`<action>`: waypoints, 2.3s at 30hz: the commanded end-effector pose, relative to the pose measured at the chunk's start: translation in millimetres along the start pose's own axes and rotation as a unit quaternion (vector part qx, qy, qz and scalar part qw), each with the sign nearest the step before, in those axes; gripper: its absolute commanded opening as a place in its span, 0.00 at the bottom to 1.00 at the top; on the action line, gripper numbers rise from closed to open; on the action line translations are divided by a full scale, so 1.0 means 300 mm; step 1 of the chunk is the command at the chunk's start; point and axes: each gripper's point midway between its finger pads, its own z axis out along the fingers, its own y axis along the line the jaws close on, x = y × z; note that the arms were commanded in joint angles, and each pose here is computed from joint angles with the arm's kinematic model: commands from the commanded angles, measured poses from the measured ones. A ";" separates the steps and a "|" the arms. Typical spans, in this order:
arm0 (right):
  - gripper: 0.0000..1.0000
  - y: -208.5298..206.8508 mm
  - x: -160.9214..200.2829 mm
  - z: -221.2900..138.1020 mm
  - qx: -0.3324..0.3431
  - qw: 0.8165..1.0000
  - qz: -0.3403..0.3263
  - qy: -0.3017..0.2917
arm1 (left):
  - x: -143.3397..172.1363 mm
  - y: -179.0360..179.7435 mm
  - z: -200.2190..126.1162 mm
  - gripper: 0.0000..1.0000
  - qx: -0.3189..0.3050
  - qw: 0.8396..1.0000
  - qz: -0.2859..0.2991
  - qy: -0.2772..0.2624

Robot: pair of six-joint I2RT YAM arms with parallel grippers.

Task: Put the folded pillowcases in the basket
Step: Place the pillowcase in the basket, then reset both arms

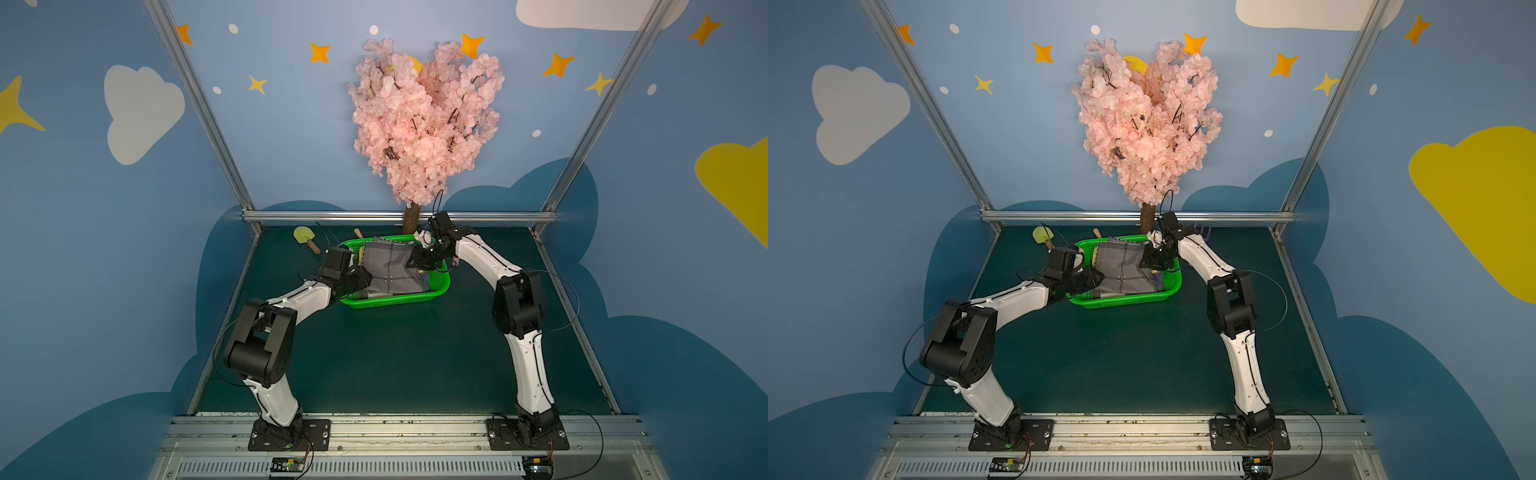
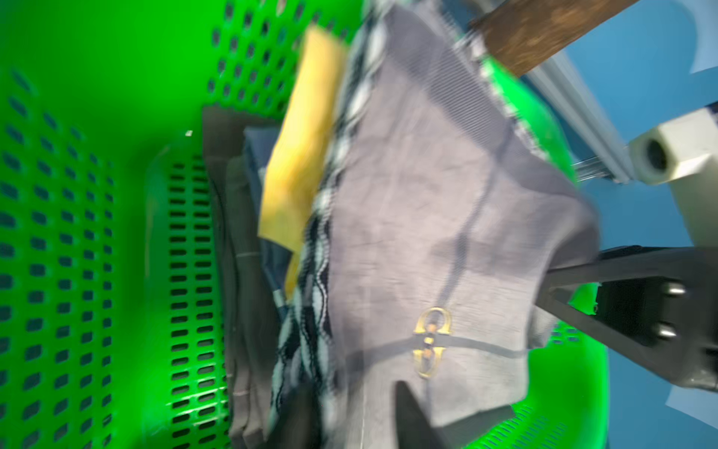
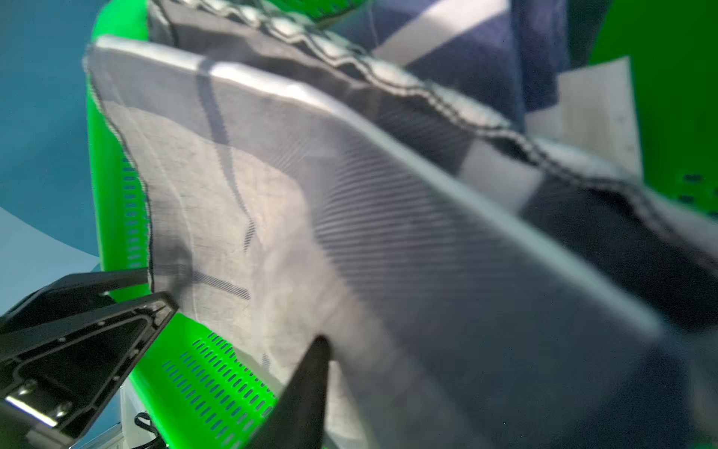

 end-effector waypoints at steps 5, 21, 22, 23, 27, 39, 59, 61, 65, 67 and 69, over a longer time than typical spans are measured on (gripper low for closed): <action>0.98 -0.020 -0.056 -0.096 0.013 0.999 0.002 -0.037 | -0.042 0.032 -0.060 1.00 -0.010 1.000 0.011 -0.021; 0.99 0.139 -0.079 -0.572 0.058 0.978 -0.085 -0.183 | -0.320 -0.066 -0.579 1.00 -0.088 0.971 0.122 -0.186; 0.99 0.135 -0.065 -0.614 0.070 0.974 -0.091 -0.197 | -0.328 -0.047 -0.613 1.00 -0.105 0.967 0.122 -0.198; 0.99 0.131 -0.049 -0.648 0.083 0.970 -0.096 -0.209 | -0.334 -0.029 -0.639 1.00 -0.119 0.964 0.122 -0.207; 0.99 0.006 0.037 -0.791 0.191 0.938 -0.097 -0.272 | -0.333 0.132 -0.686 1.00 -0.176 0.954 0.100 -0.221; 0.99 -0.686 0.273 -0.817 0.332 0.903 0.056 -0.267 | -0.219 0.481 -0.470 1.00 -0.245 0.935 0.116 -0.230; 0.99 -0.751 0.329 -0.595 0.340 0.876 -0.070 -0.335 | -0.240 0.482 -0.469 1.00 -0.249 0.911 0.214 -0.249; 0.99 -0.738 0.350 -0.597 0.334 0.869 -0.082 -0.357 | -0.227 0.472 -0.479 1.00 -0.240 0.911 0.214 -0.257; 0.99 -0.747 0.373 -0.585 0.332 0.855 -0.084 -0.389 | -0.196 0.456 -0.449 1.00 -0.203 0.926 0.195 -0.251; 0.99 -0.742 0.370 -0.587 0.334 0.856 -0.089 -0.384 | -0.165 0.485 -0.417 1.00 -0.208 0.926 0.196 -0.246; 0.98 -0.742 0.370 -0.584 0.334 0.859 -0.094 -0.377 | -0.140 0.525 -0.390 1.00 -0.205 0.921 0.192 -0.270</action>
